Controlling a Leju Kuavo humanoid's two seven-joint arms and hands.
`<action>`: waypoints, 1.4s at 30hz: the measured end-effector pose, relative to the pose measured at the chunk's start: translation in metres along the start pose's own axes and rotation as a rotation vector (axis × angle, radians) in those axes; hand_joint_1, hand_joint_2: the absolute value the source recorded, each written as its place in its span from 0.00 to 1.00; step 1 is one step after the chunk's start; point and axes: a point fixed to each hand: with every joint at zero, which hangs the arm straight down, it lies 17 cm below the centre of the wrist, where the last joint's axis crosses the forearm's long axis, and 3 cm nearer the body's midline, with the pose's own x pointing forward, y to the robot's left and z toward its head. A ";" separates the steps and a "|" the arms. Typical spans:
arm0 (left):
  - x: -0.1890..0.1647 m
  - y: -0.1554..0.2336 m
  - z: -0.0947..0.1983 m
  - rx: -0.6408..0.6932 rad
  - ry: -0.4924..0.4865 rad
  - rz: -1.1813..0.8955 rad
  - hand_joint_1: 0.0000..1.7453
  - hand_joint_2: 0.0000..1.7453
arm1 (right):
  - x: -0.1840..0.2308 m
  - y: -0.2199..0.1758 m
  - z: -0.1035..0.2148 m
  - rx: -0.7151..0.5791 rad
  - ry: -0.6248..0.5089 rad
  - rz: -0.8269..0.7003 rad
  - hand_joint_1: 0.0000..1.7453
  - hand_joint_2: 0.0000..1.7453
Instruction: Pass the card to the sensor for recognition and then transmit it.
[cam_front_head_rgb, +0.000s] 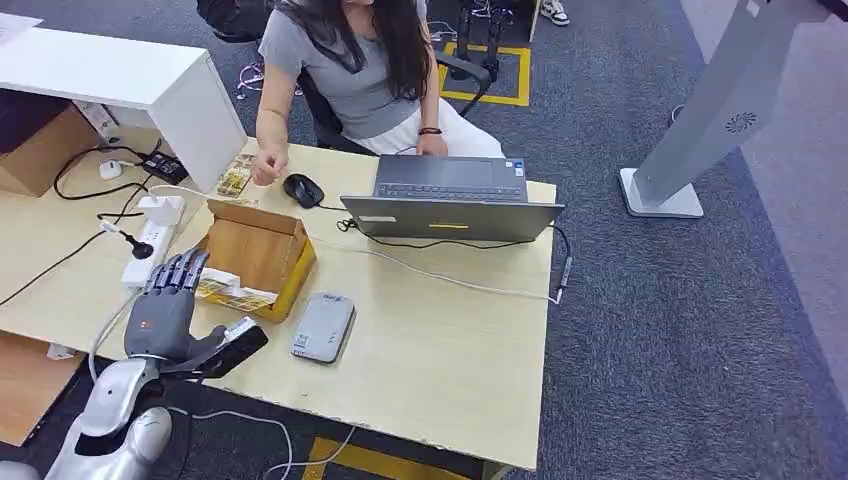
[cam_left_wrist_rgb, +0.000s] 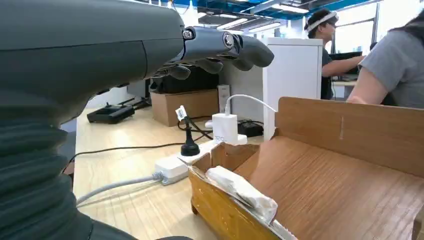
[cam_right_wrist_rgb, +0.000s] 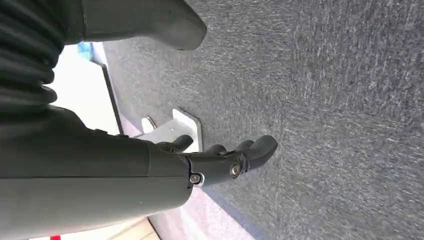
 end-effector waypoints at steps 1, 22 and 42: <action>-0.001 -0.001 0.000 -0.003 0.002 -0.001 0.00 1.00 | 0.000 0.000 0.000 0.000 0.000 0.000 0.00 1.00; 0.000 -0.024 -0.007 -0.073 0.033 -0.011 0.00 1.00 | 0.001 0.000 0.000 0.000 -0.014 0.034 0.00 1.00; 0.021 -0.029 -0.026 -0.086 0.006 -0.011 0.00 1.00 | -0.001 0.001 0.000 0.008 -0.010 0.050 0.00 1.00</action>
